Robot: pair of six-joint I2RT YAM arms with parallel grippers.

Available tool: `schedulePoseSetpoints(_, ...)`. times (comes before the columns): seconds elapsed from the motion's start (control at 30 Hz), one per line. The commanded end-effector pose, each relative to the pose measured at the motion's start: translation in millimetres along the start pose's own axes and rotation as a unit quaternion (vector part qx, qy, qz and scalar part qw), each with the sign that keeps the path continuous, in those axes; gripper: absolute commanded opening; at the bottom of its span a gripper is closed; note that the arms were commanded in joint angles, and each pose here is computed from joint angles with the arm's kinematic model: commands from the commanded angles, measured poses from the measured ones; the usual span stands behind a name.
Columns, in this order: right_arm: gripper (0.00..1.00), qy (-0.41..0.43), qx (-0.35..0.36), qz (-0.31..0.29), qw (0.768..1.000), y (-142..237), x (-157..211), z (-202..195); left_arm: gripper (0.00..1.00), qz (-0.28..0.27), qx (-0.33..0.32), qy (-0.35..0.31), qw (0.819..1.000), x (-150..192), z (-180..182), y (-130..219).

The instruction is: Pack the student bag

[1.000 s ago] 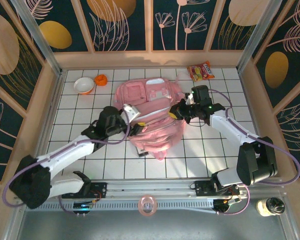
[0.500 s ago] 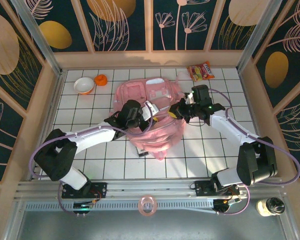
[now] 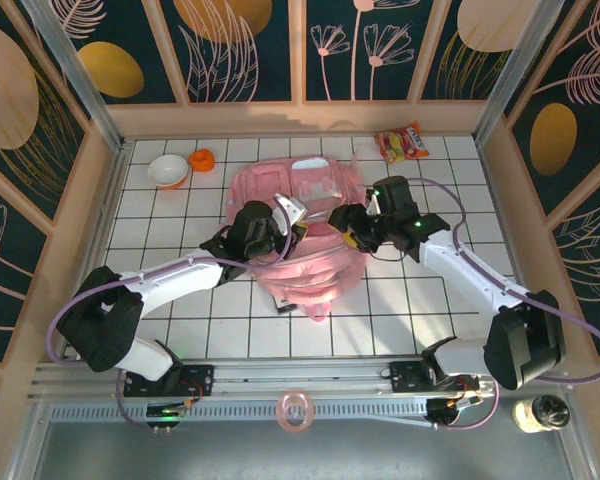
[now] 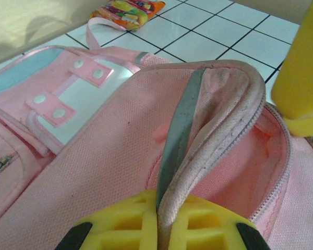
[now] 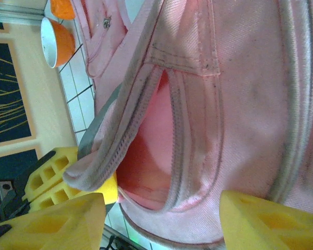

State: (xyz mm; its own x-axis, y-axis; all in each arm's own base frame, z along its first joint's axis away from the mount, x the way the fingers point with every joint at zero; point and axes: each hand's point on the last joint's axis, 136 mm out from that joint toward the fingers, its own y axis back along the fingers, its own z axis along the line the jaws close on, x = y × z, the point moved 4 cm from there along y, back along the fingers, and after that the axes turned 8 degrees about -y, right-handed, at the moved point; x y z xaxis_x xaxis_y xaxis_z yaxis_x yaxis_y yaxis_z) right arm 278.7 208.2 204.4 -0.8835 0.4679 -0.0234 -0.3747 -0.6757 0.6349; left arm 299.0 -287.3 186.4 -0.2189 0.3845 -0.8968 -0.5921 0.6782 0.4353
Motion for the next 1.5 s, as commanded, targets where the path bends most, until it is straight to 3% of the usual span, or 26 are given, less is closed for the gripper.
schedulePoseSetpoints(0.0, 0.58, -0.005, -0.002, -0.005, 1.0, -16.8, -4.0, -0.4, 0.0, -0.117, 0.011, 0.021, 0.993, -57.8, 0.2, 20.0)
schedulePoseSetpoints(0.07, 0.47, -0.008, 0.014, -0.01, 1.0, -24.7, -9.7, -9.1, 0.0, -0.128, 0.016, 0.023, 0.991, -63.0, -0.8, 24.3)
schedulePoseSetpoints(0.17, 0.19, -0.01, 0.075, -0.03, 0.997, -30.0, -19.1, -36.4, 0.0, -0.13, -0.005, 0.028, 0.991, -69.7, 5.2, 29.9)
schedulePoseSetpoints(0.3, 0.02, -0.004, 0.16, -0.046, 0.986, -22.0, -27.1, -84.0, 0.0, -0.106, -0.056, 0.008, 0.993, -75.9, 25.2, 36.5)
schedulePoseSetpoints(0.53, 0.0, -0.002, 0.203, -0.078, 0.976, -3.5, -63.4, -126.6, 0.0, -0.08, -0.108, 0.01, 0.991, -85.7, 69.2, 57.4)
schedulePoseSetpoints(0.7, 0.0, 0.04, 0.148, -0.099, 0.983, 5.1, -95.3, -81.4, 0.0, -0.065, -0.14, 0.007, 0.988, -96.5, 85.0, 68.6)
schedulePoseSetpoints(0.73, 0.03, 0.054, 0.119, -0.1, 0.986, 8.1, -96.7, -62.4, 0.0, -0.063, -0.145, 0.009, 0.987, -98.7, 87.5, 69.4)
schedulePoseSetpoints(0.83, 0.35, 0.099, 0.055, -0.117, 0.987, 24.9, -90.4, -11.5, 0.0, -0.056, -0.155, 0.015, 0.986, -104.6, 93.1, 69.4)
schedulePoseSetpoints(0.87, 0.4, 0.107, 0.048, -0.119, 0.986, 29.2, -84.9, -2.9, 0.0, -0.055, -0.159, 0.017, 0.986, -106.1, 95.1, 69.4)
schedulePoseSetpoints(1.1, 0.57, 0.169, 0.07, -0.139, 0.973, 46.2, -3.3, 3.1, 0.0, -0.05, -0.188, 0.039, 0.98, -114.3, 118.1, 67.3)
schedulePoseSetpoints(1.37, 0.69, 0.249, 0.133, -0.079, 0.956, 6.7, 113.1, -32.7, 0.0, -0.058, -0.205, 0.082, 0.973, -127.9, 143.2, 56.2)
schedulePoseSetpoints(1.47, 0.81, 0.292, 0.166, -0.027, 0.941, -21.6, 144.6, -45.2, 0.0, -0.058, -0.213, 0.086, 0.971, -130.7, 149.3, 54.7)
